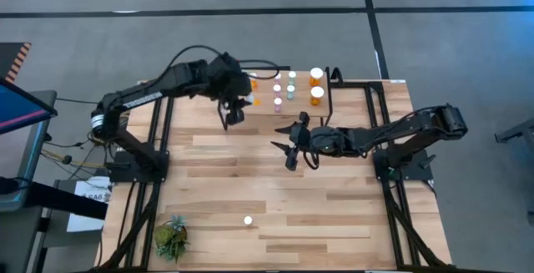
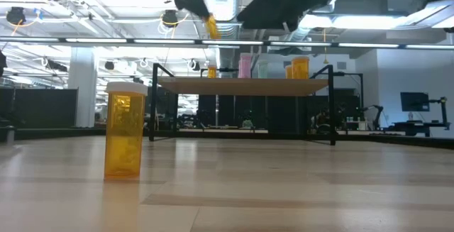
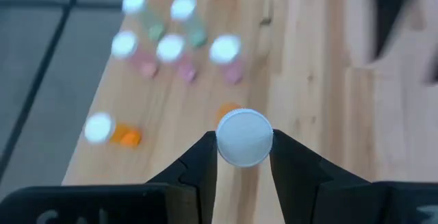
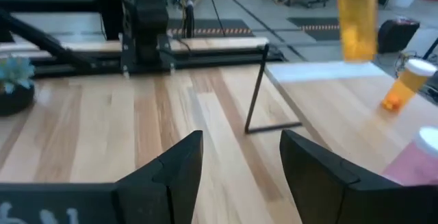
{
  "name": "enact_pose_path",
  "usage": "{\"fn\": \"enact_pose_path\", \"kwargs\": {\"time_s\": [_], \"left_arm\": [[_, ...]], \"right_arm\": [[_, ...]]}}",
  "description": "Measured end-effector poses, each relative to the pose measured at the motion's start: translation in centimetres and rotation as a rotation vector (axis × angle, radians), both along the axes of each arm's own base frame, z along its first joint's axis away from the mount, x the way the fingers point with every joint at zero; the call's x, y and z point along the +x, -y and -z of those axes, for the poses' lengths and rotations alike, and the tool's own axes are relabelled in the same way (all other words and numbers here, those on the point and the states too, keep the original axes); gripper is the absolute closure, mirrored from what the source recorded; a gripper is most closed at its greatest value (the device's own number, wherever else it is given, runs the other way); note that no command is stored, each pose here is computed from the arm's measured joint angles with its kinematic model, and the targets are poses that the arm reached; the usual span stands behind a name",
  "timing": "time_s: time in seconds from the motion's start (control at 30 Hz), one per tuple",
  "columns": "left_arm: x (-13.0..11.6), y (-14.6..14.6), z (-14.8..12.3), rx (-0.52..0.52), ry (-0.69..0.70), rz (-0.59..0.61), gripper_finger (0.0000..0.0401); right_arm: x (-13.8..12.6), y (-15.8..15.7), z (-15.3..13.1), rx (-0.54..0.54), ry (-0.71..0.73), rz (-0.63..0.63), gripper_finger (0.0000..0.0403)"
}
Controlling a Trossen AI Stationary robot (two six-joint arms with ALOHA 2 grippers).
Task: Pick and place medicine bottles onto shelf by color
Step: Put the top small orange pill bottle on the shelf aligned with the other small orange pill bottle
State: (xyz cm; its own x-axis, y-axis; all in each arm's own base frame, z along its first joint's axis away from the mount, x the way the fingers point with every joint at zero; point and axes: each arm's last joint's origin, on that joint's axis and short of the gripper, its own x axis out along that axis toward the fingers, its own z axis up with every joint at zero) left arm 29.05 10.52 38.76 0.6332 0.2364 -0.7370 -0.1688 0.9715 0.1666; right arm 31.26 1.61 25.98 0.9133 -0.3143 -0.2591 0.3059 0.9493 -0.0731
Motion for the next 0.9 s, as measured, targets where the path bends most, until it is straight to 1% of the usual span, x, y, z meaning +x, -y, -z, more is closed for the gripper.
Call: {"fn": "enact_pose_path", "kwargs": {"time_s": [0.13, 0.23, 0.33, 0.5, 0.6, 0.9], "left_arm": [[0.5, -2.2, 0.5, -0.03, -0.068, -0.058, 0.03], [1.2, -3.7, 1.7, -0.076, -0.14, -0.076, 0.0294], [1.8, -5.0, 2.6, -0.096, -0.189, -0.089, 0.0291], [2.5, -6.8, 3.7, -0.106, -0.212, -0.102, 0.029], [2.2, -7.5, 3.8, -0.13, -0.204, -0.099, 0.029], [2.0, -8.3, 3.9, -0.123, -0.183, -0.108, 0.0289]], "right_arm": [[-0.5, 0.0, -0.4, 0.007, -0.012, 0.002, 0.0184], [-0.9, 0.0, -0.7, 0.017, -0.018, 0.006, 0.0184], [-1.2, 0.1, -0.8, 0.028, -0.026, 0.011, 0.0184], [-1.2, 0.1, -0.7, 0.032, -0.037, 0.013, 0.0184], [-1.2, 0.1, -0.6, 0.033, -0.043, 0.013, 0.0184], [-1.2, 0.1, -0.6, 0.032, -0.044, 0.013, 0.0183]]}}
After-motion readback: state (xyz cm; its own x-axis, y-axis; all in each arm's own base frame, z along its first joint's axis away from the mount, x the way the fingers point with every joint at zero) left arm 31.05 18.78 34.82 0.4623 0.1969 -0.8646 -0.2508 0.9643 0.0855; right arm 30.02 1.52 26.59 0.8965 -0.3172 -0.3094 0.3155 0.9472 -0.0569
